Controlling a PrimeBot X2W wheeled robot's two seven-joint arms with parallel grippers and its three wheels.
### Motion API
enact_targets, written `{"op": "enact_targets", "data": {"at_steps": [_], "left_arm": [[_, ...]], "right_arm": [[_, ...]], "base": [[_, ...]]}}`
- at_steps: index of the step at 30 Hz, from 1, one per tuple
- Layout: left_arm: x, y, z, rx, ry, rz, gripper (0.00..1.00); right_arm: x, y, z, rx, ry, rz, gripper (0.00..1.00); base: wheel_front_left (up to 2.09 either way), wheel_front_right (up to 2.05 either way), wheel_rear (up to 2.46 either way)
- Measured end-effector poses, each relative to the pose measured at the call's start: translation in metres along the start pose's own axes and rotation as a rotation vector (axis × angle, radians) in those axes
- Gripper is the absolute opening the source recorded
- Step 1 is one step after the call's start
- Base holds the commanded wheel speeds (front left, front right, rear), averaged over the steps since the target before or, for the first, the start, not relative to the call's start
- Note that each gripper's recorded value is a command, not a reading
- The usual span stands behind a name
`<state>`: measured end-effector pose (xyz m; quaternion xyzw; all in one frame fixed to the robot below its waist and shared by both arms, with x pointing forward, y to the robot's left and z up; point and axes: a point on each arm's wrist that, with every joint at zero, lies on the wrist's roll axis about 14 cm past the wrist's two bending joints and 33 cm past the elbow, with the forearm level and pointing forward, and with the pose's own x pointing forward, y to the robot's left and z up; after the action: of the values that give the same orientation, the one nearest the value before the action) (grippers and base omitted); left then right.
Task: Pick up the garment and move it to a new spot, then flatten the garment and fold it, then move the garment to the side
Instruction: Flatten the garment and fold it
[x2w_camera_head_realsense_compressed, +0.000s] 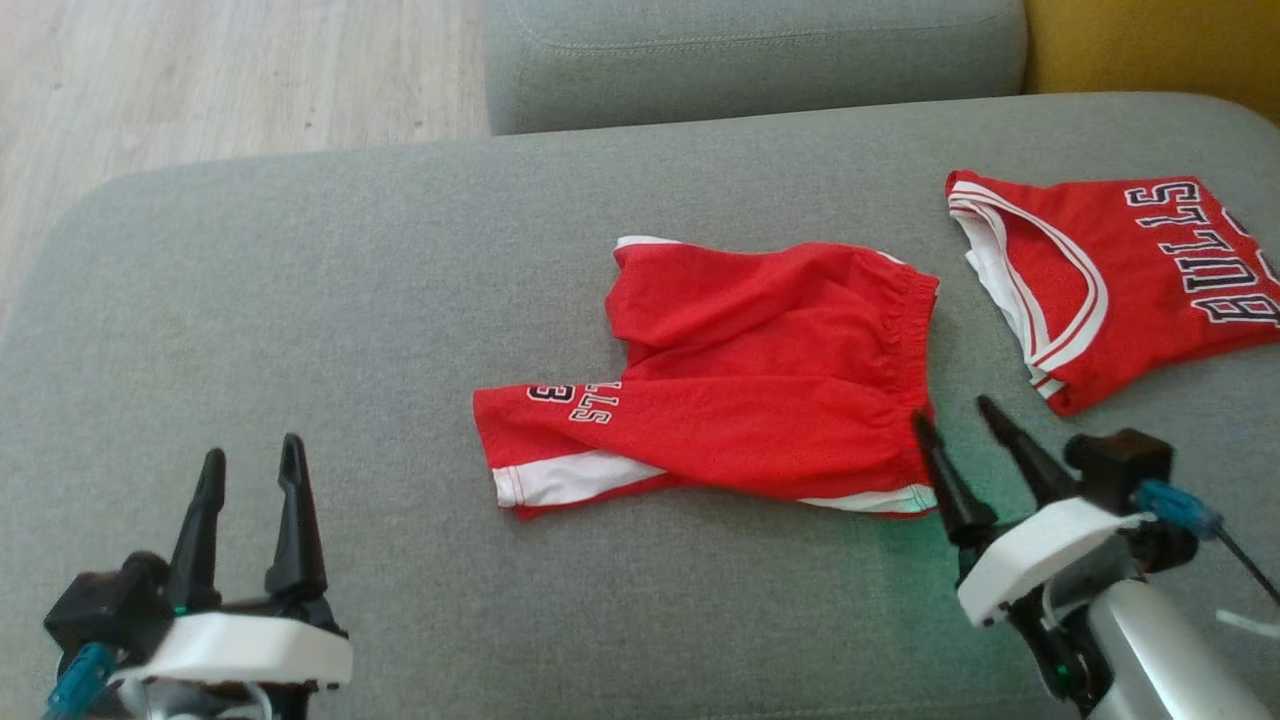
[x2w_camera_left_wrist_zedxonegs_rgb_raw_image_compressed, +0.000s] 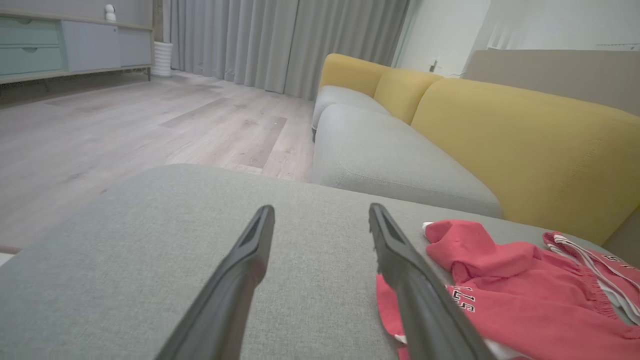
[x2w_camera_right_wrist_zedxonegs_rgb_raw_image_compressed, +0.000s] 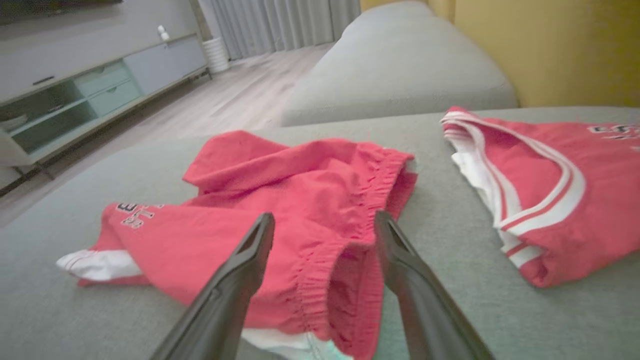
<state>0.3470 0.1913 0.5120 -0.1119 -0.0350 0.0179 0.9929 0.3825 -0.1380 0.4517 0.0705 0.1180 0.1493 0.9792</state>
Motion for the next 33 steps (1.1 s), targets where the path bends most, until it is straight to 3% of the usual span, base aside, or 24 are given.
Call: {"op": "enact_targets", "data": {"at_steps": [4,8,10,11,12,13,14,22,29,33], "left_arm": [[-0.001,0.002,-0.009,-0.010,0.024,0.005,1.00],[0.002,0.003,-0.010,-0.017,0.017,0.005,1.00],[0.003,0.006,-0.008,-0.019,0.010,0.014,1.00],[0.002,0.007,-0.009,-0.018,0.010,0.016,1.00],[0.001,0.008,-0.010,-0.021,0.012,0.019,1.00],[0.000,0.010,-0.011,-0.020,0.016,0.027,1.00],[-0.001,0.014,-0.012,-0.020,0.018,0.035,1.00],[-0.005,0.025,-0.016,-0.016,0.029,0.070,1.00],[0.009,0.028,-0.018,-0.010,0.029,0.072,1.00],[0.016,0.030,-0.025,-0.010,0.046,0.077,1.00]], "right_arm": [[0.001,0.007,-0.022,0.008,0.143,0.045,1.00],[0.005,0.012,-0.038,0.011,0.289,0.083,0.86],[0.009,0.011,-0.037,0.006,0.312,0.088,0.64],[0.010,0.011,-0.037,0.007,0.323,0.090,0.47],[0.011,0.011,-0.038,0.007,0.336,0.092,0.21],[0.012,0.011,-0.039,0.006,0.343,0.095,0.21],[0.013,0.012,-0.040,0.008,0.348,0.097,0.00],[0.029,0.010,-0.030,0.033,0.313,0.095,0.00],[0.074,0.008,0.008,0.060,0.238,0.118,0.00],[0.093,-0.010,0.006,0.090,0.261,0.084,0.00]], "base": [[0.00,0.00,0.00],[0.00,0.00,0.00],[0.00,0.00,0.00],[0.00,0.00,0.00],[0.00,0.00,0.00],[0.00,0.00,0.00],[0.00,0.00,0.00],[0.00,0.00,0.00],[0.00,0.00,0.00],[0.00,0.00,0.00]]}}
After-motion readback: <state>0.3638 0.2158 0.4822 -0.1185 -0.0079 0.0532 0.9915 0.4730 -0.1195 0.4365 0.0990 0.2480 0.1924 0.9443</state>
